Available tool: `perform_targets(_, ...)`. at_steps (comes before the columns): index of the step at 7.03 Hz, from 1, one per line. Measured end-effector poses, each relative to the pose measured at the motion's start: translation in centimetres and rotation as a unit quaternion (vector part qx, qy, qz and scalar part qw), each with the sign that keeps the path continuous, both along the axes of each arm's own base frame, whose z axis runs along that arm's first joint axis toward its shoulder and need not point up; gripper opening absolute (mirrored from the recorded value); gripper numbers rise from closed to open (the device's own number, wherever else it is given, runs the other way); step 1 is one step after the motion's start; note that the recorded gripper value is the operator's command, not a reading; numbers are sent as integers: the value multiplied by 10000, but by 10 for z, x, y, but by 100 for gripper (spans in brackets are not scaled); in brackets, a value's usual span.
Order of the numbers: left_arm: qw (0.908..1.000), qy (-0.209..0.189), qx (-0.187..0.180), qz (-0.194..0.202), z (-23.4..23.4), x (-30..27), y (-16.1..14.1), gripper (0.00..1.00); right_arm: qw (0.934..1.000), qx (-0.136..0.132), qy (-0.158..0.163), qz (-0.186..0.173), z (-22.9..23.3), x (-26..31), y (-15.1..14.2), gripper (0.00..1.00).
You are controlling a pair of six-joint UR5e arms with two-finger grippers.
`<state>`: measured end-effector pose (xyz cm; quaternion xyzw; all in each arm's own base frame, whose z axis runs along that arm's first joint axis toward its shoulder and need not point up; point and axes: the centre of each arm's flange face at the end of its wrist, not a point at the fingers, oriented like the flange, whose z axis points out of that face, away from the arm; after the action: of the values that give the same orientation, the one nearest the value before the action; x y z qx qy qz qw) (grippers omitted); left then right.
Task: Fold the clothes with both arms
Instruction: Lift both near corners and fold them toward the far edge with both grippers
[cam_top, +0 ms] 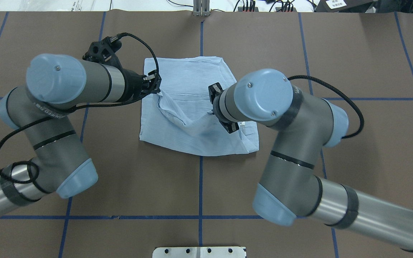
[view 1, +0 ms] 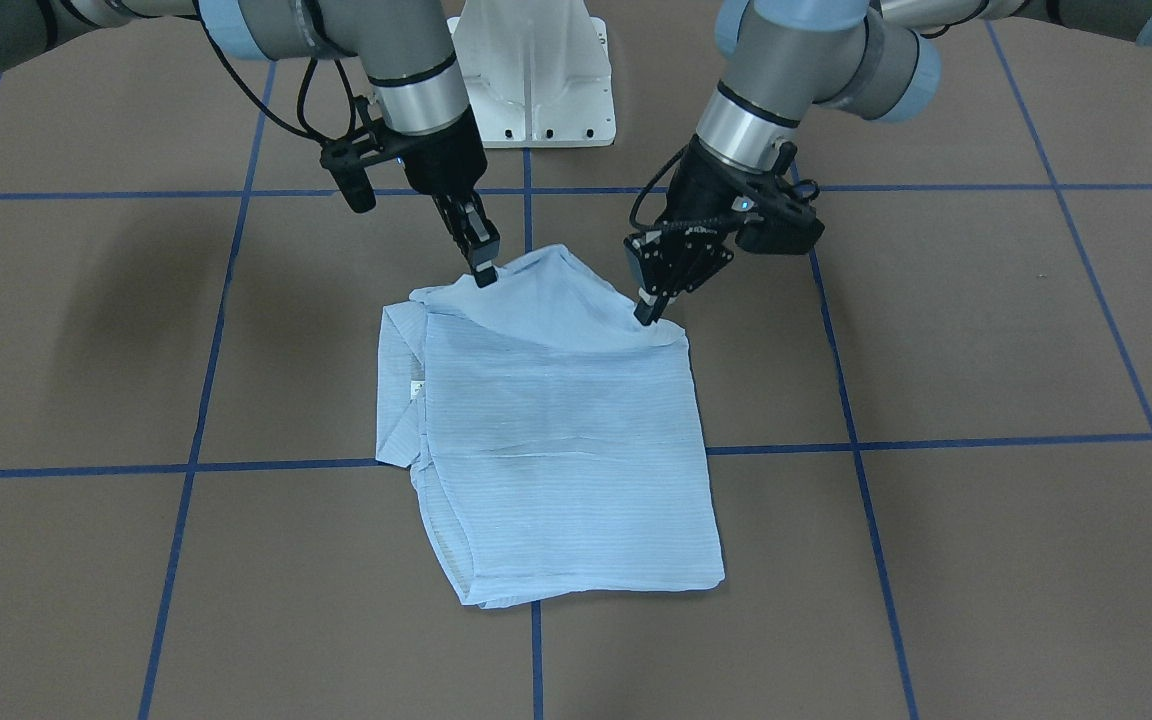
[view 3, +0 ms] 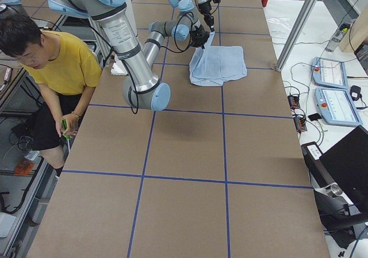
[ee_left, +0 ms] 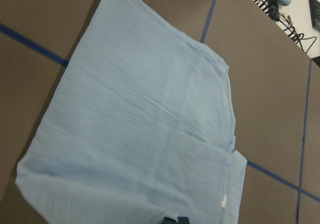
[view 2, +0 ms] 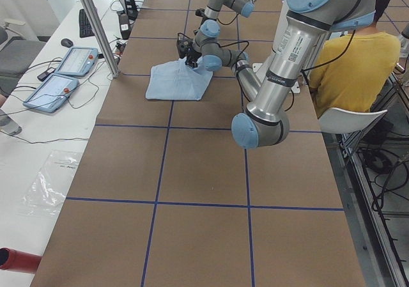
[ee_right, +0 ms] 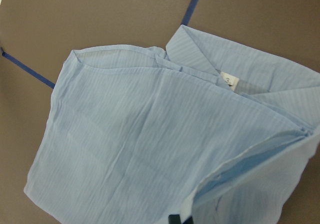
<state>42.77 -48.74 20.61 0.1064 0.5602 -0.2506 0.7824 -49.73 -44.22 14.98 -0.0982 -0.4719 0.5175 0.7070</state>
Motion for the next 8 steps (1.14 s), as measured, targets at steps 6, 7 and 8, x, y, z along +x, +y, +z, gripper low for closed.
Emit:
perform_targets(6,9989,-229,275,-303,72,43,-130,0,9991,272,309,-129,63,-48,-177,0)
perform_targets(7,9988,-221,306,-316,82,48,-138,0,9985,339,393,-162,70,-50,-188,0)
perform_targets(8,9987,-212,333,-326,91,51,-142,0,9981,369,460,-191,72,-53,-196,0)
